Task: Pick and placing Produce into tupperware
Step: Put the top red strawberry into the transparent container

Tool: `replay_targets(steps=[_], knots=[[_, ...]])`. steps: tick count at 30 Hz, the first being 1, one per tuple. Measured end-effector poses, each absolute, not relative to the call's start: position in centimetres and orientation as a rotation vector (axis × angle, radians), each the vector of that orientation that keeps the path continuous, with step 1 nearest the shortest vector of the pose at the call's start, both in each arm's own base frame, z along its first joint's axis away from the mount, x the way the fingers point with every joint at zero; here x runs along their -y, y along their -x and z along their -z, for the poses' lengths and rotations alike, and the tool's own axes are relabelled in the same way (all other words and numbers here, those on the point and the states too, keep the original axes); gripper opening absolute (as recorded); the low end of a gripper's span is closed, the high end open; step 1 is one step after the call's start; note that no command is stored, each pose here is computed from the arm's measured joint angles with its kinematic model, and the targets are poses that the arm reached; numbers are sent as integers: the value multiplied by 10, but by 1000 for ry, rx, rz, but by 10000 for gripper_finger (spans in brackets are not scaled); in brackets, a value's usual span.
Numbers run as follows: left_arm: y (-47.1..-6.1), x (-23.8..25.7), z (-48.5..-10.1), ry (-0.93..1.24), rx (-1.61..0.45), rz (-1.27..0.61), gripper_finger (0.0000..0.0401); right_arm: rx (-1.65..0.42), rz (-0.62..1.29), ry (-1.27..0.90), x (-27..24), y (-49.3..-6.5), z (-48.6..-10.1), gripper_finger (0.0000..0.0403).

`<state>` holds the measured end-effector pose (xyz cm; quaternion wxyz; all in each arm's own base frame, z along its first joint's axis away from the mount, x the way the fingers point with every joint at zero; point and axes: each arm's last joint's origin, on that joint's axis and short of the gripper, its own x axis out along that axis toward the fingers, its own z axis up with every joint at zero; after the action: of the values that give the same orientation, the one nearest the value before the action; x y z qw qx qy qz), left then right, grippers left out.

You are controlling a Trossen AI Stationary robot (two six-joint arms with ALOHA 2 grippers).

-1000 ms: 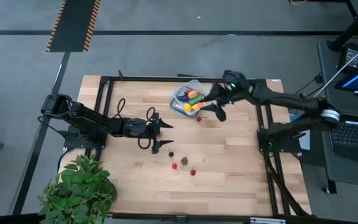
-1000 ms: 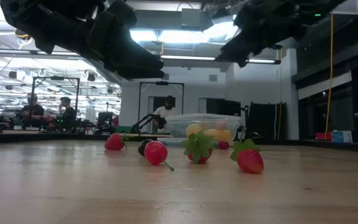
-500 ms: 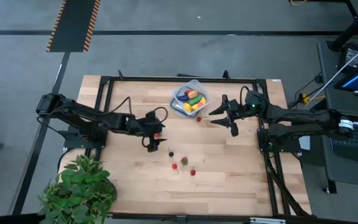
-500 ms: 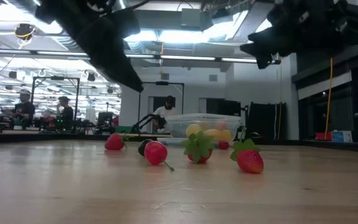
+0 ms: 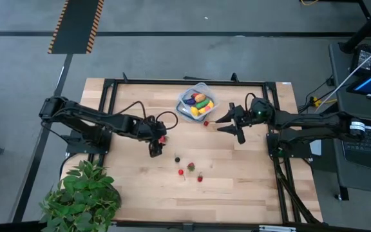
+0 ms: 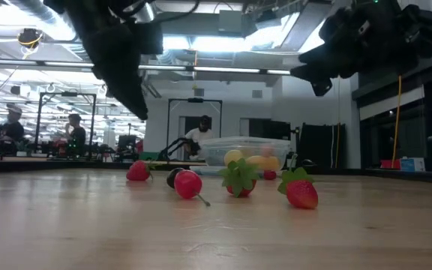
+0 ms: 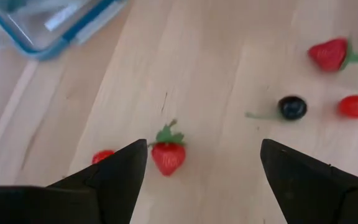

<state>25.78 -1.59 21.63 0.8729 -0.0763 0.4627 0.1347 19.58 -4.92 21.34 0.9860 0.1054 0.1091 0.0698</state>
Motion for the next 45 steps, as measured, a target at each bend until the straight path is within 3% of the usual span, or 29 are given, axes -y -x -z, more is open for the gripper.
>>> replay_targets(steps=[14, 45], knots=[[-274, 10, -168, 164, -1178, -297, 306, -216, -116, -156, 50, -196, -213, 181], [-290, -13, -136, 204, -1208, -364, 305, -287, -115, -184, 50, -194, -206, 181]])
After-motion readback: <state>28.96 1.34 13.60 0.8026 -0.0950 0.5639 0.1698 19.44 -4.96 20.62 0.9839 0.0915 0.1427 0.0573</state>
